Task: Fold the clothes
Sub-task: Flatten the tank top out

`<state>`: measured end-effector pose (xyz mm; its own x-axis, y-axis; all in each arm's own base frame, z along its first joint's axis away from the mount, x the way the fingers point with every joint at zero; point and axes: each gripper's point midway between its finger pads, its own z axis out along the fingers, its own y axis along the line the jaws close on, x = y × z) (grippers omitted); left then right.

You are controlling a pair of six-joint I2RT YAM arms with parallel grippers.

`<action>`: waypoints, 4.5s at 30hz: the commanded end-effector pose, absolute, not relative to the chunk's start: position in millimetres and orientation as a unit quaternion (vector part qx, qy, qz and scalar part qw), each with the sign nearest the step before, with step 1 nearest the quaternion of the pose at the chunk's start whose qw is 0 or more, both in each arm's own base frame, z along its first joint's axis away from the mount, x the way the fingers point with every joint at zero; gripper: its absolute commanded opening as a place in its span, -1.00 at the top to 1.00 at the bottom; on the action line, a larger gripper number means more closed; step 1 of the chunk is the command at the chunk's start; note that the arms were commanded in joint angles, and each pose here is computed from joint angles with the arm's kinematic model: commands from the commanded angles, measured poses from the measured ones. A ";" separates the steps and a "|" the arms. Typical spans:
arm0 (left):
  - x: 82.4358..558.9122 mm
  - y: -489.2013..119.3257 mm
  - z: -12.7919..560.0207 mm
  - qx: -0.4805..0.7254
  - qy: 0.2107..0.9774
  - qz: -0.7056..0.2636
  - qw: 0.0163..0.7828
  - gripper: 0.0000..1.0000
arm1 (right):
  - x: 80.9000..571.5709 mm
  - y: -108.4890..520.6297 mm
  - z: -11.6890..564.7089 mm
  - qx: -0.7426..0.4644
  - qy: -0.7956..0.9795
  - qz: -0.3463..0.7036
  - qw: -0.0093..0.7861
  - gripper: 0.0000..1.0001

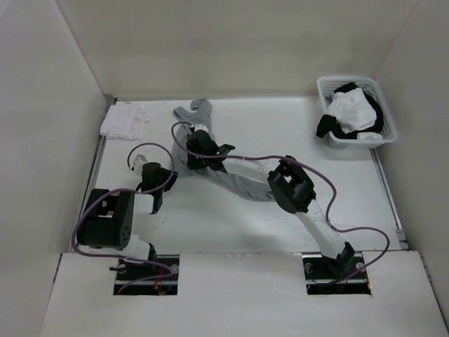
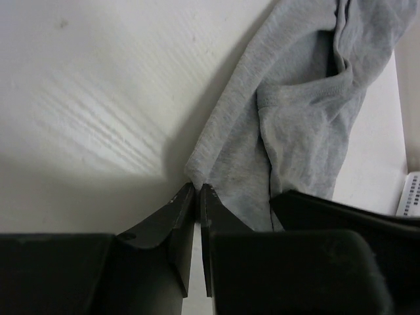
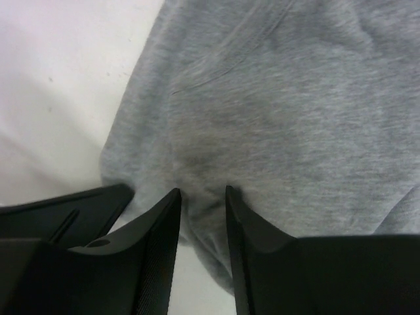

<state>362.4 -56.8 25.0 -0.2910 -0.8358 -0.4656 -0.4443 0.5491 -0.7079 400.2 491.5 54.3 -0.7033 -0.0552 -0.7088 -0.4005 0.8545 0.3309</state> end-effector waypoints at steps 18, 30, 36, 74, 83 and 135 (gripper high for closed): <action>341.6 -91.0 167.8 -0.305 0.730 -0.302 0.531 0.89 | 351.7 387.1 270.6 -0.050 0.782 0.319 0.533 0.92; 252.6 -95.0 310.1 -0.226 0.675 -0.323 0.624 0.89 | 220.2 248.8 470.1 -0.051 0.633 0.426 0.644 0.89; 248.6 -91.1 315.7 -0.219 0.676 -0.296 0.638 0.89 | 268.7 250.8 431.4 -0.036 0.671 0.406 0.619 0.89; 280.1 -73.6 186.7 -0.263 0.760 -0.231 0.548 0.81 | 360.0 461.2 92.8 0.101 0.843 0.433 0.302 0.42; 300.7 -98.4 266.4 -0.243 0.699 -0.306 0.598 0.87 | 379.3 376.2 288.1 0.035 0.740 0.416 0.528 1.00; 187.6 -74.7 458.0 -0.114 0.524 -0.333 0.776 0.91 | 237.6 175.5 556.8 -0.017 0.591 0.400 0.700 0.97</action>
<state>202.5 -92.3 417.1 0.1083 -0.6185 -0.7783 0.3585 0.7545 -0.5497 258.7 170.8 539.9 -0.0389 0.5289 -0.8478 -0.5232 0.7121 0.4682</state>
